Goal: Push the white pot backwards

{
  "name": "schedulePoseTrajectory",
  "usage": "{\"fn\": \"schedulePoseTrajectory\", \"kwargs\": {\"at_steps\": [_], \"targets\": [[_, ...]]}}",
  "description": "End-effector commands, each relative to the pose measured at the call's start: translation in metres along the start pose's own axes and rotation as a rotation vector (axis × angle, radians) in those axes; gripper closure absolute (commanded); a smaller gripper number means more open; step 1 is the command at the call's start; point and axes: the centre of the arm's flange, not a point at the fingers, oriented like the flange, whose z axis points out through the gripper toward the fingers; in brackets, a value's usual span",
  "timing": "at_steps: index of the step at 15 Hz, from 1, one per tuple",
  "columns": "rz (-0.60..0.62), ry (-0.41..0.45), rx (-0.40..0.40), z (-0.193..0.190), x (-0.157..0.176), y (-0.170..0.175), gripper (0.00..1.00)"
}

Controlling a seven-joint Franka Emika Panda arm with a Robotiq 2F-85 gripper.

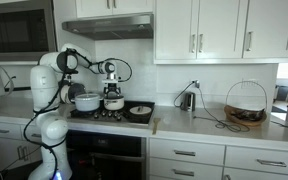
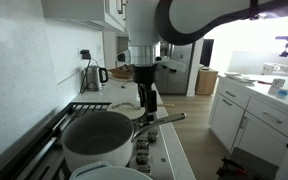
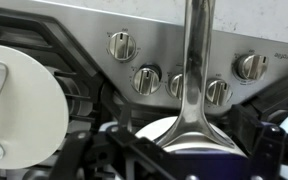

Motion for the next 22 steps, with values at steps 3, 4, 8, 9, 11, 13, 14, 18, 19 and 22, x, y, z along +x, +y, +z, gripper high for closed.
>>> {"fn": "schedulePoseTrajectory", "kwargs": {"at_steps": [3,4,8,9,11,13,14,18,19,22], "targets": [[-0.050,-0.048,0.005,0.000,-0.009,-0.012,0.00],[-0.064,-0.058,0.009,0.003,-0.009,-0.014,0.00],[-0.105,-0.081,0.022,0.009,-0.014,-0.025,0.00],[-0.112,-0.083,0.025,0.011,-0.016,-0.028,0.00],[-0.132,-0.083,0.030,0.018,-0.017,-0.034,0.00],[-0.154,-0.076,0.032,0.026,-0.019,-0.039,0.00],[-0.162,-0.075,0.032,0.030,-0.019,-0.042,0.00],[-0.198,-0.037,0.016,0.043,-0.016,-0.048,0.00],[-0.210,-0.029,0.015,0.045,-0.014,-0.049,0.00],[-0.224,-0.009,0.002,0.053,-0.009,-0.051,0.00]]}}
